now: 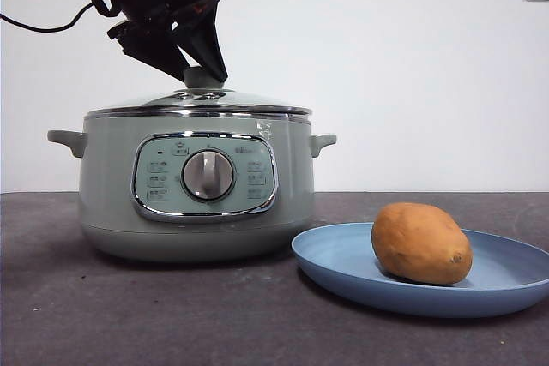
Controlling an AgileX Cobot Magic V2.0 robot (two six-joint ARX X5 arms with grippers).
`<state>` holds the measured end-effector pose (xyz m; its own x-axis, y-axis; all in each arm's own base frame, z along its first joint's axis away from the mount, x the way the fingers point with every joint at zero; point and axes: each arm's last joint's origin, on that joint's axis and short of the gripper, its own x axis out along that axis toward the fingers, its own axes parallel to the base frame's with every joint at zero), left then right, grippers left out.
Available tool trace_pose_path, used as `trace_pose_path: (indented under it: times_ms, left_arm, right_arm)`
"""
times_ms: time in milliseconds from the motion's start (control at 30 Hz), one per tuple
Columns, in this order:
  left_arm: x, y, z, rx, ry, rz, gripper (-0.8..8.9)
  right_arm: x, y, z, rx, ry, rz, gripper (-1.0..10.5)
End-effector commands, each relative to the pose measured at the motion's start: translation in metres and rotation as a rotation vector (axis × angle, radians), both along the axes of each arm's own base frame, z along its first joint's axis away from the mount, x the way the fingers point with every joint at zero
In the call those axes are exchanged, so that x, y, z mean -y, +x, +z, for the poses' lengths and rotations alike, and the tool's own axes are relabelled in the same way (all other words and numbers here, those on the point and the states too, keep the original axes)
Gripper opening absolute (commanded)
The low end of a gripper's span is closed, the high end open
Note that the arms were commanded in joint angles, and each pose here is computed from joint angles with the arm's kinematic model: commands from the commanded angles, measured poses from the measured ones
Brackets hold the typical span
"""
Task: Take the potato out from the steamer,put the potato on the plate,close the lid
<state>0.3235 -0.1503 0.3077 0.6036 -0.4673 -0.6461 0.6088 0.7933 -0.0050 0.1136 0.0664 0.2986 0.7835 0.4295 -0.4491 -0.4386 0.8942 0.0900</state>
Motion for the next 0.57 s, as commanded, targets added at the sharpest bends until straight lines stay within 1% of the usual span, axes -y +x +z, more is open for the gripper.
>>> trace_pose_path:
  times_ms: [33, 100, 233, 300, 567]
  left_arm:
    - [0.0016, -0.0017, -0.0002, -0.010, 0.012, -0.012, -0.09]
    - [0.0008, -0.0035, -0.0024, -0.038, 0.025, -0.012, -0.09]
    - [0.0001, -0.0048, -0.0036, -0.055, 0.034, -0.011, -0.08]
    - [-0.0006, -0.0045, -0.0034, -0.047, 0.051, 0.010, -0.08]
    - [-0.0005, -0.0041, -0.0014, -0.030, 0.045, 0.011, -0.08]
  right_arm:
    - [0.0001, 0.0000, 0.0016, 0.008, 0.004, -0.006, 5.7]
    - [0.0001, 0.0001, 0.0016, 0.008, 0.004, -0.006, 5.7]
    - [0.0001, 0.0000, 0.0016, 0.008, 0.004, -0.005, 5.7]
    - [0.0001, 0.0000, 0.0016, 0.008, 0.004, -0.005, 5.7]
    - [-0.0005, 0.0011, 0.0009, 0.004, -0.002, -0.004, 5.7]
